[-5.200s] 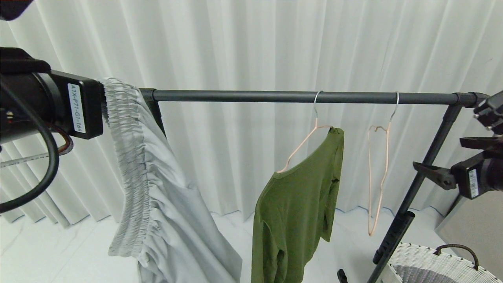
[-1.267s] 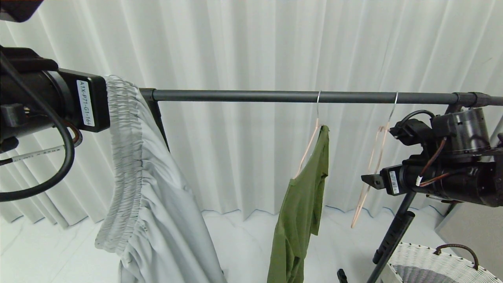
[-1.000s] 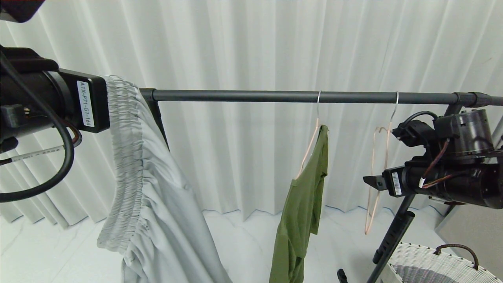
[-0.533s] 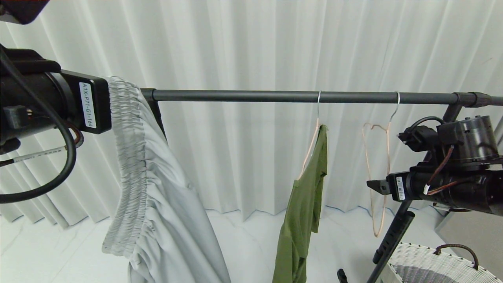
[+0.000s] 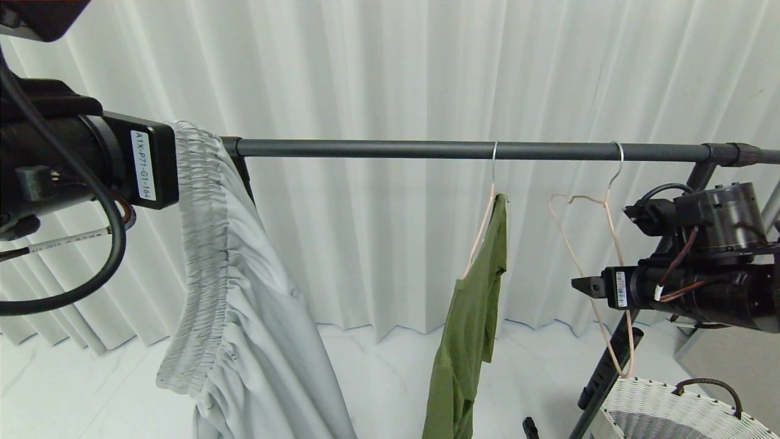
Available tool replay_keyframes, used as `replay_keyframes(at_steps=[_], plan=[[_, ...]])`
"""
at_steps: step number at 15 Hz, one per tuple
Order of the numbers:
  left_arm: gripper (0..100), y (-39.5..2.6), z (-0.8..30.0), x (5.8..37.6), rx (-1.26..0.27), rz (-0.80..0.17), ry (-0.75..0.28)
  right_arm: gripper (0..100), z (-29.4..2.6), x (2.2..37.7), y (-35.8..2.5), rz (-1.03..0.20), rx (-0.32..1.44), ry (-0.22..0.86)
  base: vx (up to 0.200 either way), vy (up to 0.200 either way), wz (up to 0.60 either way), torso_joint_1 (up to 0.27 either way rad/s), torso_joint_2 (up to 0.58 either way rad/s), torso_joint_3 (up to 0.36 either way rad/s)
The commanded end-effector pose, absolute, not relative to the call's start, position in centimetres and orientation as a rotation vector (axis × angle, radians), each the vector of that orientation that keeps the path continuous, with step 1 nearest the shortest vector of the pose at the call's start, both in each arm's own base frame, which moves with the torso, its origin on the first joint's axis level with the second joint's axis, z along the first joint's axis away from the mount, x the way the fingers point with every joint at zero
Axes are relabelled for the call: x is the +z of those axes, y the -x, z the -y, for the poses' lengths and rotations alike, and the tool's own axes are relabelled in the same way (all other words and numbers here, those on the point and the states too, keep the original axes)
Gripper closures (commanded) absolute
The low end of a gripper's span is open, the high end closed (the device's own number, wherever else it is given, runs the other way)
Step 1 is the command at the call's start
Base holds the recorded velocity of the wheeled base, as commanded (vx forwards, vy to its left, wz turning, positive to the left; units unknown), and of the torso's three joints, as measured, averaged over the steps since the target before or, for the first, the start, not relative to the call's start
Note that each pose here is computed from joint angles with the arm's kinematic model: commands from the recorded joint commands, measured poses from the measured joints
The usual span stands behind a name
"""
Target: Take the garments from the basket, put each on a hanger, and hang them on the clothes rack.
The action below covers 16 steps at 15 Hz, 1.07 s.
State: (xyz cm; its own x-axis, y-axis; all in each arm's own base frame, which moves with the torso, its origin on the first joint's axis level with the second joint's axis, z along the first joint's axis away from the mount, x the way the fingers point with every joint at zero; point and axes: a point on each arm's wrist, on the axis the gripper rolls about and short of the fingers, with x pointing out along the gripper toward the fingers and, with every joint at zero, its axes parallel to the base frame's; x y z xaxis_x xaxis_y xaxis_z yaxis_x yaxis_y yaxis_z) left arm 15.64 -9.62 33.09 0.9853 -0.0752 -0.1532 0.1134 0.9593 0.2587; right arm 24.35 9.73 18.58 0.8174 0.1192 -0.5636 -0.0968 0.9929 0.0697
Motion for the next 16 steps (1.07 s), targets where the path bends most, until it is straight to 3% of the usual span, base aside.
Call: replay_keyframes(at_steps=[1, 4, 5, 16], plan=[[100, -15.8, 9.7, 33.0, -0.096, -0.146, -0.273, 0, -9.7, 18.1, -24.8, -0.619, 0.106, -0.037, 0.000, 0.000, 0.00, 0.000, 0.00, 0.000], [100, -15.7, 9.7, 33.1, -0.096, -0.144, -0.272, 0, -9.6, 17.7, -25.2, -0.631, 0.085, -0.068, 0.000, 0.000, 0.00, 0.000, 0.00, 0.000], [100, -15.8, 9.7, 33.0, -0.096, -0.146, -0.273, 100, -9.6, 17.7, -25.2, -0.632, 0.083, -0.070, 0.000, 0.000, 0.00, 0.000, 0.00, 0.000], [100, -16.2, 10.0, 33.1, -0.098, -0.147, -0.274, 100, -8.4, 19.2, -24.5, -0.578, 0.064, -0.088, 0.000, 0.000, 0.00, 0.000, 0.00, 0.000]])
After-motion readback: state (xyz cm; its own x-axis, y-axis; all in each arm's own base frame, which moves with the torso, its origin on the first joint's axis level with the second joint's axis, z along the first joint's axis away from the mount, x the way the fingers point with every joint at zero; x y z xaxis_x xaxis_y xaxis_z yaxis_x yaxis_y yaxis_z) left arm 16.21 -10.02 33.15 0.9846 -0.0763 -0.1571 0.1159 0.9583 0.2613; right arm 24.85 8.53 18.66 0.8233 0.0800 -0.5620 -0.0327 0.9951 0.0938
